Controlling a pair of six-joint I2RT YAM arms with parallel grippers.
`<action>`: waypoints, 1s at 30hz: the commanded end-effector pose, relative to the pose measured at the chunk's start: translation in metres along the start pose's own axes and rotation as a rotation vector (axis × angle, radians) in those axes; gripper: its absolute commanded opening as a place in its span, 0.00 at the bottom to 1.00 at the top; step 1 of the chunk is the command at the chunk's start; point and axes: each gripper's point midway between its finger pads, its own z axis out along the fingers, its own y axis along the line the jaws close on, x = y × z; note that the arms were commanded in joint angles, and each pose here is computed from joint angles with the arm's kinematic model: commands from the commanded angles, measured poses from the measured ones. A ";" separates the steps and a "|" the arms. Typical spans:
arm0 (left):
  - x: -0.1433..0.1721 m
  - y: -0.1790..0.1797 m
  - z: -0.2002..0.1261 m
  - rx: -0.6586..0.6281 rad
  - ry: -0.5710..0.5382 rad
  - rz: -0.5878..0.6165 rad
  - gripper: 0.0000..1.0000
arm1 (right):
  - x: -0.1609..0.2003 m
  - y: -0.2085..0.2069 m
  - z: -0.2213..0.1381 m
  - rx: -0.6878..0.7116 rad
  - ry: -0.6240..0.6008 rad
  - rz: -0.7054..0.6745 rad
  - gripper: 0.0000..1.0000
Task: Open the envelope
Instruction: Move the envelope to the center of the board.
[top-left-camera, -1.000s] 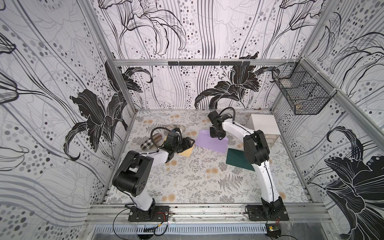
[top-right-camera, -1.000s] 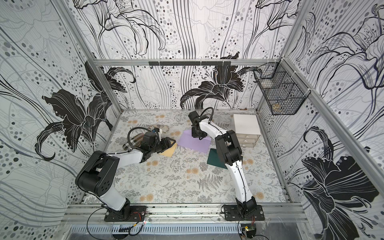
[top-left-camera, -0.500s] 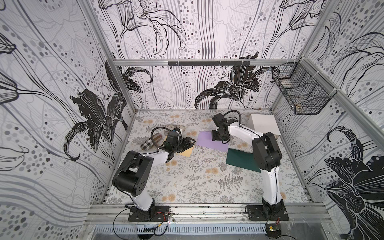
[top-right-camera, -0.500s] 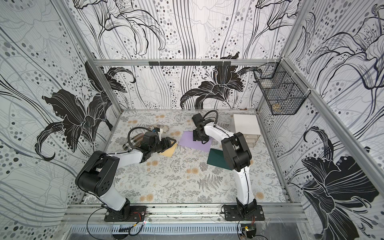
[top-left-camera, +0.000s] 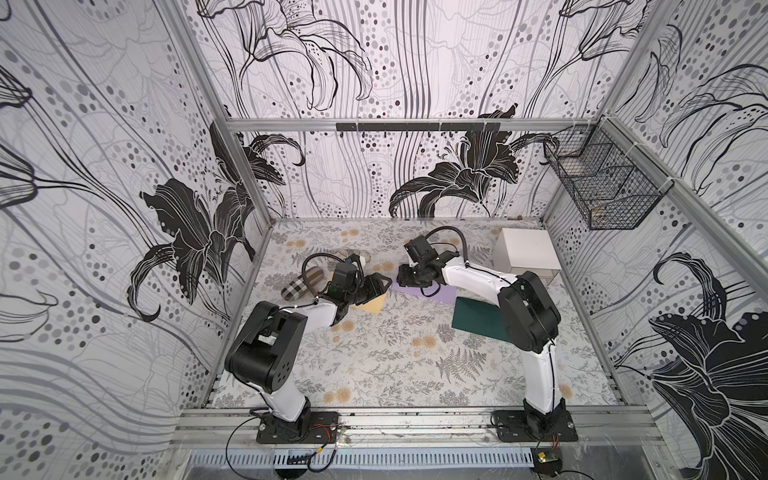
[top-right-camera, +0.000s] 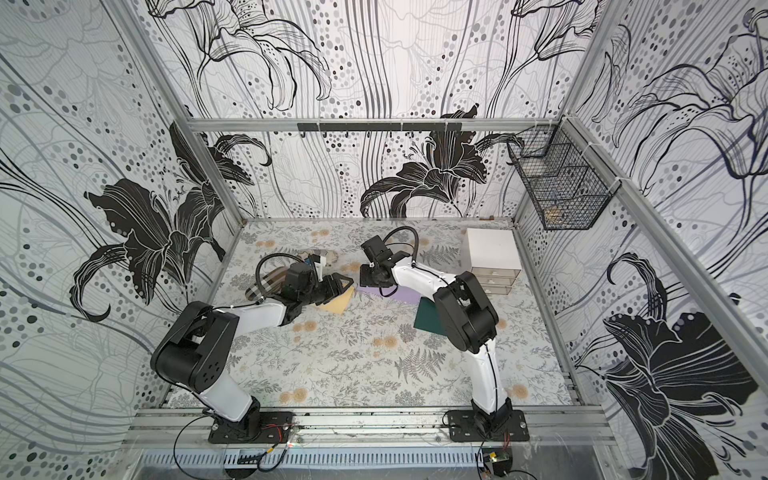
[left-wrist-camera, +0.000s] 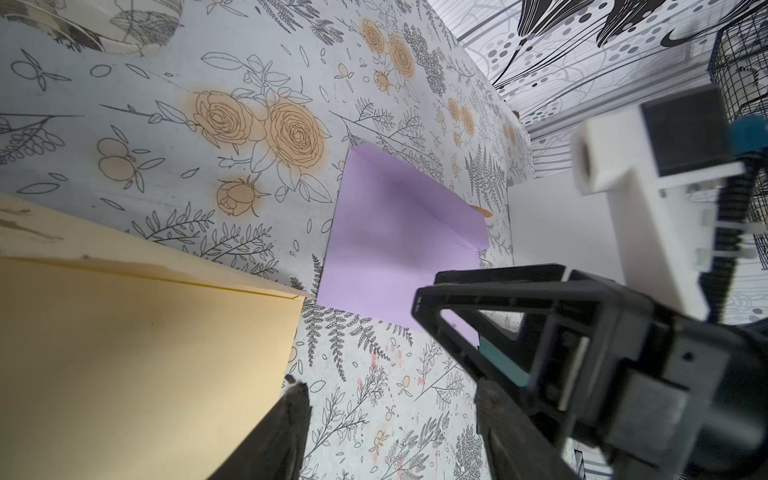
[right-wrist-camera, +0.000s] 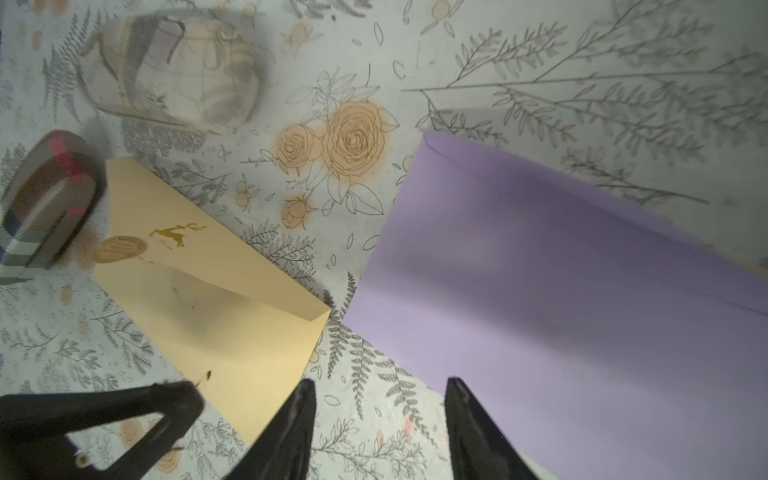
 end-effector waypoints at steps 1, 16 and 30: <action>-0.001 0.000 0.001 0.012 -0.011 0.010 0.67 | -0.003 -0.004 0.010 0.023 0.008 0.023 0.53; -0.006 0.002 -0.005 -0.020 -0.029 0.032 0.67 | 0.072 -0.020 0.021 0.020 0.162 -0.009 0.50; -0.007 0.004 -0.005 -0.032 -0.037 0.037 0.67 | 0.069 0.026 -0.039 -0.077 0.095 -0.111 0.53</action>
